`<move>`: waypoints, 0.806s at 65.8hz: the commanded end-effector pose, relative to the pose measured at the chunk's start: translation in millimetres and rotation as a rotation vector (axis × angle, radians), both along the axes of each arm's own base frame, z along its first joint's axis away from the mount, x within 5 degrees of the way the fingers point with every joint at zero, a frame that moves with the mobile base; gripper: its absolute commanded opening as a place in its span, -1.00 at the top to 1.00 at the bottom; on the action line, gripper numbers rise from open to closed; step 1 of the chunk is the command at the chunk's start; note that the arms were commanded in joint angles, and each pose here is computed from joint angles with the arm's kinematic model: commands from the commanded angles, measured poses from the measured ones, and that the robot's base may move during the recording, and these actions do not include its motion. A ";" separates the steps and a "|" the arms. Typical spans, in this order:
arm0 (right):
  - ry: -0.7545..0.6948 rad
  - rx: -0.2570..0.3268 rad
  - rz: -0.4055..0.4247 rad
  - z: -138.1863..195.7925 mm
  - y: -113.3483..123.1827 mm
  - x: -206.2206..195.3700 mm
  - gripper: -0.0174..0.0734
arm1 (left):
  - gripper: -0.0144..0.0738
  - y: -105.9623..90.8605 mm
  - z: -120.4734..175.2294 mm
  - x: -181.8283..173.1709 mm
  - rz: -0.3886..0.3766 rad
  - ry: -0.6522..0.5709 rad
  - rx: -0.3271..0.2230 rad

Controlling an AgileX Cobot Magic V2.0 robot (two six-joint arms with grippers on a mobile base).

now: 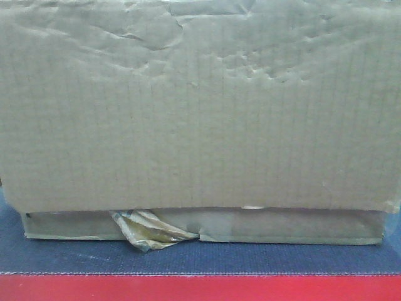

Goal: Stack two boxes on right shelf middle

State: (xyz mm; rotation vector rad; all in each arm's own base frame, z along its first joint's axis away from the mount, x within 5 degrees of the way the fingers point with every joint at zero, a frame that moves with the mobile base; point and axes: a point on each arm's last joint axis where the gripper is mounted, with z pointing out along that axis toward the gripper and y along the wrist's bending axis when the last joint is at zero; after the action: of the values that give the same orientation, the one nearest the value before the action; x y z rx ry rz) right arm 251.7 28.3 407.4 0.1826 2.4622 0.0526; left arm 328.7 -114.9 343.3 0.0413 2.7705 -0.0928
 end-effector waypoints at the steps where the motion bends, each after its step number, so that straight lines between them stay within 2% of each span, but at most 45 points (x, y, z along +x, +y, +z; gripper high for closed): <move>1: 0.015 -0.015 0.038 10.4 13.0 6.7 0.96 | -0.24 -1.5 1.0 -1.2 -0.004 -0.002 -0.006; 4: 0.044 -0.020 0.059 9.9 20.4 11.1 0.94 | -0.24 -1.5 1.0 -1.2 -0.004 -0.002 -0.006; 8: 0.057 -0.023 0.080 10.1 28.0 16.3 0.81 | -0.24 -1.5 1.0 -1.2 -0.004 -0.002 -0.006; 22: 0.114 -0.024 0.118 -6.5 45.5 39.0 -0.03 | -0.24 -1.5 1.0 -1.2 -0.004 -0.002 -0.006; 25: 0.132 -0.009 0.123 -10.4 47.9 41.7 -0.10 | -0.24 -1.5 1.0 -1.2 -0.004 -0.002 -0.006; 31: 0.162 0.027 0.132 -17.2 53.0 46.2 -0.14 | -0.24 -1.5 1.0 -1.2 -0.004 -0.002 -0.006; 39: 0.196 0.032 0.134 -27.1 56.2 53.5 -0.13 | -0.24 -1.5 1.0 -1.2 -0.004 -0.002 -0.006; 46: 0.257 0.060 0.142 -43.3 61.6 56.8 -0.13 | -0.24 -1.5 1.0 -1.2 -0.004 -0.002 -0.006; 50: 0.298 0.040 0.152 -55.9 65.0 55.0 -0.13 | -0.24 -1.5 1.0 -1.2 -0.004 -0.002 -0.006; 53: 0.318 0.026 0.129 -62.8 64.6 53.7 -0.13 | -0.24 -1.5 1.0 -1.2 -0.004 -0.002 -0.006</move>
State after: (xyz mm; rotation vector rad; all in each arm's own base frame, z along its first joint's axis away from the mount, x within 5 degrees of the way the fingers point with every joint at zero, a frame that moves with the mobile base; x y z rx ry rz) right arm 307.6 90.7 355.5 0.0328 2.7551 0.1494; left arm 328.6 -114.9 343.2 0.0413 2.7720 -0.0921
